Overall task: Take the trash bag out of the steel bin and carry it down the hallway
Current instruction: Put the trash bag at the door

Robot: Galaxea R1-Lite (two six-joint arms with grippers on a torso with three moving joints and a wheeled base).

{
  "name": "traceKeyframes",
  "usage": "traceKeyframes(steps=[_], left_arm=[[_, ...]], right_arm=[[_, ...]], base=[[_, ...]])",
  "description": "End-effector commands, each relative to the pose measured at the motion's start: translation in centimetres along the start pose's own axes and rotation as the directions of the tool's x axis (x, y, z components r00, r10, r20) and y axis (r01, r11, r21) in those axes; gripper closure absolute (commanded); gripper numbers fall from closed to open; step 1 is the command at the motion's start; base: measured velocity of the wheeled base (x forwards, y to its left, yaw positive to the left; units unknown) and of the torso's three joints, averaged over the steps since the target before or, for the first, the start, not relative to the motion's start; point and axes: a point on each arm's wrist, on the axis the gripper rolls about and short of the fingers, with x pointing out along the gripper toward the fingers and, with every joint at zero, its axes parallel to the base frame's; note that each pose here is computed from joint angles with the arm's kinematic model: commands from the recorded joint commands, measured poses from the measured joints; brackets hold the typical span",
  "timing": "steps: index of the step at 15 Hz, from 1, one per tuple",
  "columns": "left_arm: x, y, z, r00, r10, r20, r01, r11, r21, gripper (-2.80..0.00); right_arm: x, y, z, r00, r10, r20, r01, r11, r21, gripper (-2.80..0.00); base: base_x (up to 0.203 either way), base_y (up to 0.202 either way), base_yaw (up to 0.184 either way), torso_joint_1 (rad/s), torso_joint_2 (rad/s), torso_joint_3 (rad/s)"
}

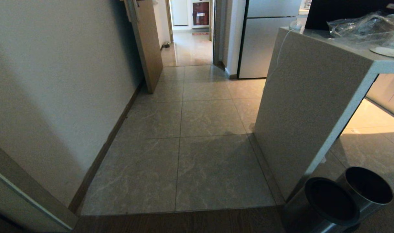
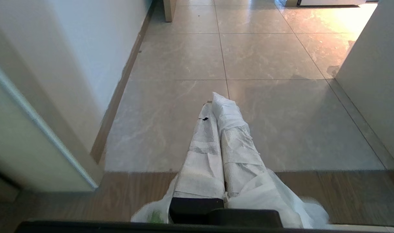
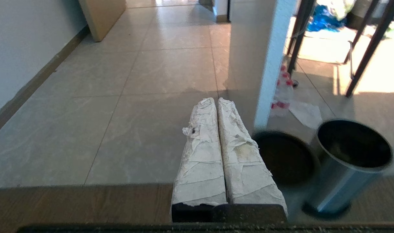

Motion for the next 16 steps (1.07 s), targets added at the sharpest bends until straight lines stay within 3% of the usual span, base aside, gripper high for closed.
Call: traceKeyframes(steps=[1, 16], left_arm=[[0.01, 0.00, 0.03, 1.000, 0.001, 0.001, -0.001, 1.000, 0.001, 0.00], [0.01, 0.00, 0.05, 1.000, 0.001, 0.002, -0.001, 1.000, -0.001, 0.00]], right_arm=[[0.20, 0.01, -1.04, 0.999, 0.001, -0.035, -0.001, 1.000, 0.003, 0.00], [0.20, 0.01, -1.12, 0.999, 0.002, -0.041, -0.002, 1.000, -0.010, 0.00]], base=[[0.183, 0.000, 0.002, -0.002, 0.00, -0.001], [0.190, 0.000, 0.001, 0.002, 0.00, 0.004]])
